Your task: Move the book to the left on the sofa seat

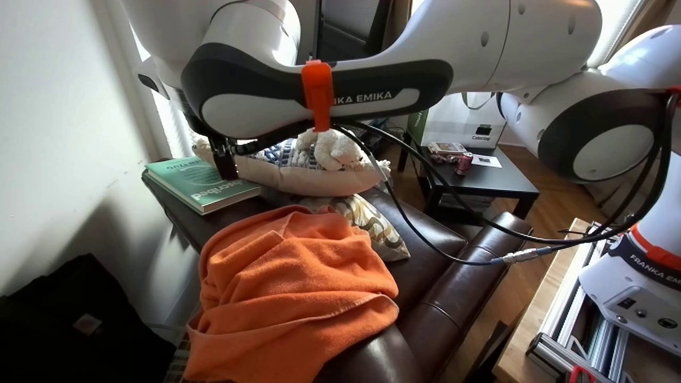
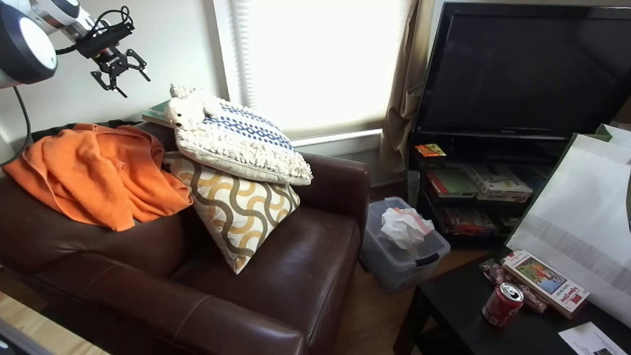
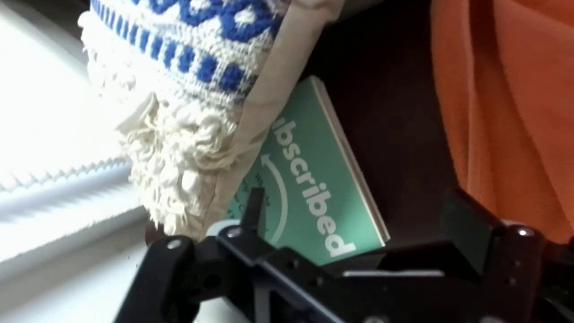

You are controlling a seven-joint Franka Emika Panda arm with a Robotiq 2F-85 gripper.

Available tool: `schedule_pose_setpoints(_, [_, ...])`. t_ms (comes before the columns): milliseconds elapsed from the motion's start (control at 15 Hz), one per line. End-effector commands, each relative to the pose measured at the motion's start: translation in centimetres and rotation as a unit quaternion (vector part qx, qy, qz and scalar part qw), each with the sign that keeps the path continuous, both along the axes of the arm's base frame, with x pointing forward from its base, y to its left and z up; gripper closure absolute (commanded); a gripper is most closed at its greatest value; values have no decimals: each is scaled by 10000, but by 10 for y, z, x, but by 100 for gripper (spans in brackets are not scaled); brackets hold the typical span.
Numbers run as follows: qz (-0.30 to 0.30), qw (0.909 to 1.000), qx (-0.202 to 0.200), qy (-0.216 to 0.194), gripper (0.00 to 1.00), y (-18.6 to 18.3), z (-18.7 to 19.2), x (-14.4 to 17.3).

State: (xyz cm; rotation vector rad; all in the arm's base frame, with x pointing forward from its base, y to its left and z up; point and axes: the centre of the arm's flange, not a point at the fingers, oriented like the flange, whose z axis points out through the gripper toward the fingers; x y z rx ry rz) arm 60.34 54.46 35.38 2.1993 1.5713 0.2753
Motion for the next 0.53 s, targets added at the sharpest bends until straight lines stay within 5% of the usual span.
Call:
schedule_pose_setpoints(0, [309,9995,-38,13,0,30,-8,33])
schedule_pose_setpoints(267, [-68,9984,-385,398,0,46,-30,27])
schedule_pose_setpoints(333, [14,9995,-229,216,0,-2,-25,-2])
schedule_pose_setpoints(467, [21,9994,-257,241,0,0,-28,-4])
